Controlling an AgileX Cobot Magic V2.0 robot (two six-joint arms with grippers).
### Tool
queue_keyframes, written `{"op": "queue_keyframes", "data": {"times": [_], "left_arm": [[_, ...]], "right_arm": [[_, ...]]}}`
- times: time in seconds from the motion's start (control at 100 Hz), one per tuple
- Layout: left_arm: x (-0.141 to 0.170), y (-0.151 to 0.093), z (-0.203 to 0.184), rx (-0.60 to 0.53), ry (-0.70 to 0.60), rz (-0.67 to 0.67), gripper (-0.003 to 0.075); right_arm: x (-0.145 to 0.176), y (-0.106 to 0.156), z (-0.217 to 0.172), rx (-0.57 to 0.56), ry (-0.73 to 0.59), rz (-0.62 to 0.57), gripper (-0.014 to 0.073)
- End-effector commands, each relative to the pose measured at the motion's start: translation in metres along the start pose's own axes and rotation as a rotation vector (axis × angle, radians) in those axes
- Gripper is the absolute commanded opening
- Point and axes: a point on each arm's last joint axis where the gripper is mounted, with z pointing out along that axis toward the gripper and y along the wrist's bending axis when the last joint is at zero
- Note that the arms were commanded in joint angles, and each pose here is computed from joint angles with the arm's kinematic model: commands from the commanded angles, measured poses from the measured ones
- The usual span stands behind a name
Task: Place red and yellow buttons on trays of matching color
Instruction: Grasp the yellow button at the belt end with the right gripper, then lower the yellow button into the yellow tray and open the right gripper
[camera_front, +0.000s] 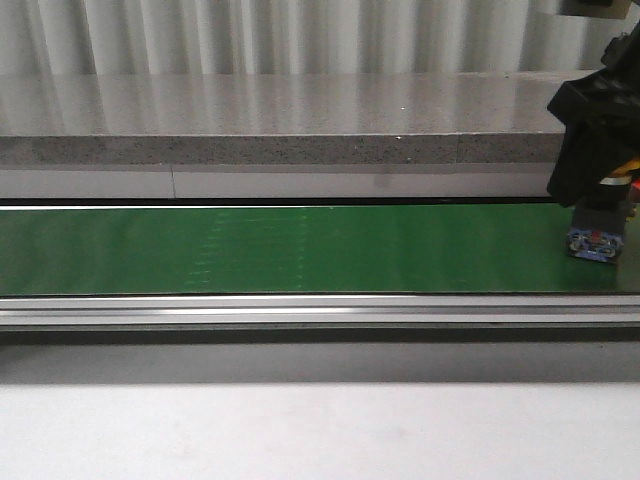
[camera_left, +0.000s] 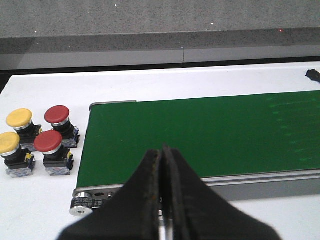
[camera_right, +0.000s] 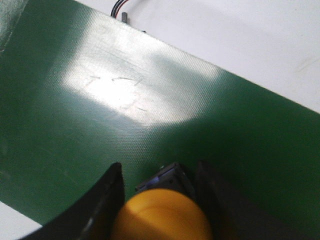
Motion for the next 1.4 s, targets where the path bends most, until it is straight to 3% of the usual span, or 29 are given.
{"op": "queue_keyframes", "data": {"times": [0.0,0.17,0.34,0.65,0.77,1.06,1.39], "left_arm": [[-0.014,-0.001,-0.004,0.011,-0.099,-0.007,-0.0020],[-0.014,-0.001,-0.004,0.011,-0.099,-0.007,-0.0020],[-0.014,-0.001,-0.004,0.011,-0.099,-0.007,-0.0020],[-0.014,-0.001,-0.004,0.011,-0.099,-0.007,-0.0020],[-0.014,-0.001,-0.004,0.011,-0.099,-0.007,-0.0020],[-0.014,-0.001,-0.004,0.011,-0.099,-0.007,-0.0020],[-0.014,-0.001,-0.004,0.012,-0.099,-0.009,-0.0020]], "right_arm": [[-0.007,-0.001,-0.016,0.003,-0.054,0.050,0.0109],[0.000,-0.017,-0.033,0.019,-0.042,0.171,0.0109],[0.013,-0.039,-0.075,0.083,-0.100,0.292,0.0109],[0.066,-0.085,-0.137,0.345,-0.201,0.638,0.0109],[0.088,-0.096,-0.136,0.413,-0.205,0.751,0.0109],[0.127,-0.108,-0.109,0.495,-0.237,0.867,0.0109],[0.138,-0.121,-0.102,0.542,-0.269,0.919,0.0109]]}}
